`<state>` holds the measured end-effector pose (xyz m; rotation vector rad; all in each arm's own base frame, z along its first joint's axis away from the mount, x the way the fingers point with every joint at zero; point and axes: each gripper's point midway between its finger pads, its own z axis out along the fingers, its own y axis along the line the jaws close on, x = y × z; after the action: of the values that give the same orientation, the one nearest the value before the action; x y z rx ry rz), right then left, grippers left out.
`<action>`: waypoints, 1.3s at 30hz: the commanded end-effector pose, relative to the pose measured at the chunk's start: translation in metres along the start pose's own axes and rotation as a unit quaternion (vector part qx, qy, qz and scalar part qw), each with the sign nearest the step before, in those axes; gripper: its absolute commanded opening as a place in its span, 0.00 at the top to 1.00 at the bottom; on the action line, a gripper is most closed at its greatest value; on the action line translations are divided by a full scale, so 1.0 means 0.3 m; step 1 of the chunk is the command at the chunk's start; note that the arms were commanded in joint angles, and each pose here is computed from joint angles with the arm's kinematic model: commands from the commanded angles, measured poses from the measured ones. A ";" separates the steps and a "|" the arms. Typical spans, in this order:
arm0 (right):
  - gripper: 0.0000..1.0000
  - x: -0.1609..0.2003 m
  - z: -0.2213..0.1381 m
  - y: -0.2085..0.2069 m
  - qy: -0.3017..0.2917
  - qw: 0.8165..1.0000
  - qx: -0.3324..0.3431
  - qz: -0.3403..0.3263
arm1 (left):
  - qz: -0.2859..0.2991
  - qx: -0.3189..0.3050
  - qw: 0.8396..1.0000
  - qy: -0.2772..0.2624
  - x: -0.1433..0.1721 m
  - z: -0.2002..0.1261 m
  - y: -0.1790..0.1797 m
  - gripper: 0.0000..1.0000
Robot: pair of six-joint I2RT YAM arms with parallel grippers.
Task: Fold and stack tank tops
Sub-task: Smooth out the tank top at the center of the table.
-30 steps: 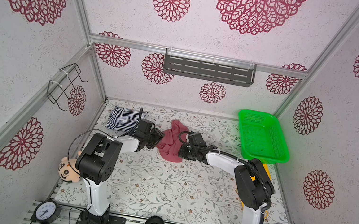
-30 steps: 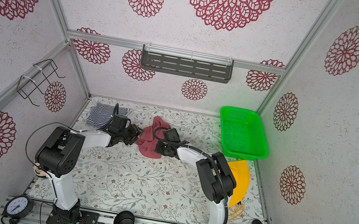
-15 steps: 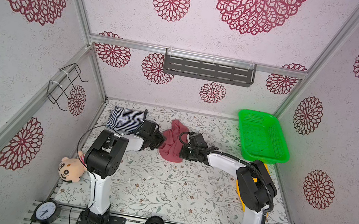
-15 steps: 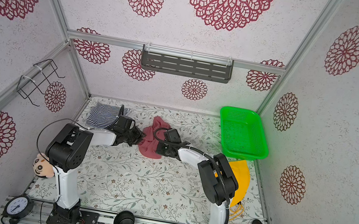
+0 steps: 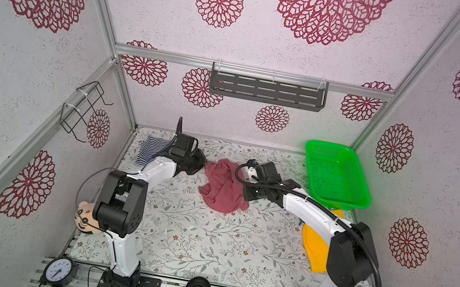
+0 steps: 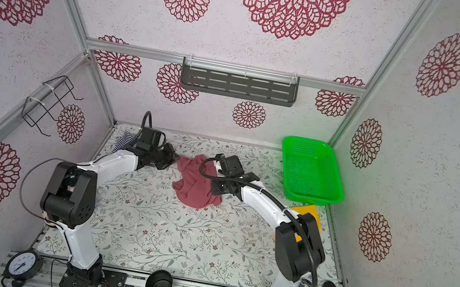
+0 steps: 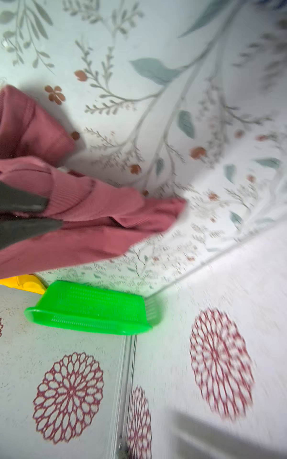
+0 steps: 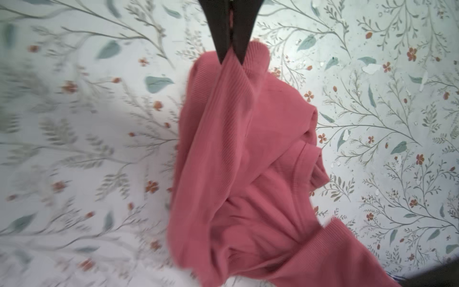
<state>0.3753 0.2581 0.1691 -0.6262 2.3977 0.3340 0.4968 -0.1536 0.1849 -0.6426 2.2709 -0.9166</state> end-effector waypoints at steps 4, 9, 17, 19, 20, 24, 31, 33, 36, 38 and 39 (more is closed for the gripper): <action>1.00 -0.102 -0.294 -0.210 -0.041 0.988 0.111 -0.103 | 0.113 0.027 0.991 -0.071 -0.158 -0.339 -0.228 1.00; 1.00 -0.173 -0.506 -0.304 -0.098 0.972 0.181 -0.116 | 0.130 0.050 0.981 -0.134 -0.227 -0.582 -0.316 1.00; 1.00 -0.172 -0.706 -0.297 -0.158 0.971 0.163 -0.074 | 0.140 0.063 0.972 -0.175 -0.164 -0.810 -0.320 1.00; 1.00 -0.155 -0.718 -0.271 -0.164 0.974 0.141 -0.064 | 0.136 0.063 0.974 -0.169 -0.133 -0.819 -0.298 1.00; 1.00 -0.142 -0.724 -0.257 -0.164 0.976 0.129 -0.058 | 0.128 0.066 0.976 -0.161 -0.110 -0.812 -0.282 1.00; 1.00 -0.098 -0.699 -0.226 -0.168 0.979 0.099 -0.053 | 0.114 0.068 0.982 -0.137 -0.041 -0.752 -0.223 1.00; 1.00 -0.152 -0.529 -0.312 -0.138 0.985 0.090 -0.045 | 0.109 0.058 0.987 -0.104 -0.110 -0.539 -0.183 1.00; 1.00 -0.191 -0.502 -0.350 -0.136 0.986 0.090 -0.038 | 0.108 0.053 0.988 -0.093 -0.155 -0.479 -0.181 1.00; 1.00 -0.245 -0.494 -0.388 -0.144 0.985 0.091 -0.040 | 0.109 0.054 0.989 -0.086 -0.212 -0.419 -0.193 1.00; 1.00 -0.274 -0.499 -0.411 -0.150 0.984 0.090 -0.038 | 0.108 0.058 0.989 -0.078 -0.240 -0.396 -0.209 1.00; 1.00 -0.287 -0.505 -0.420 -0.153 0.983 0.091 -0.039 | 0.111 0.060 0.989 -0.078 -0.253 -0.391 -0.219 1.00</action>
<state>0.4119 0.1238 0.2746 -0.5504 2.2311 0.1406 0.4724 -0.0956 0.2911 -0.4755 2.1673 -0.8267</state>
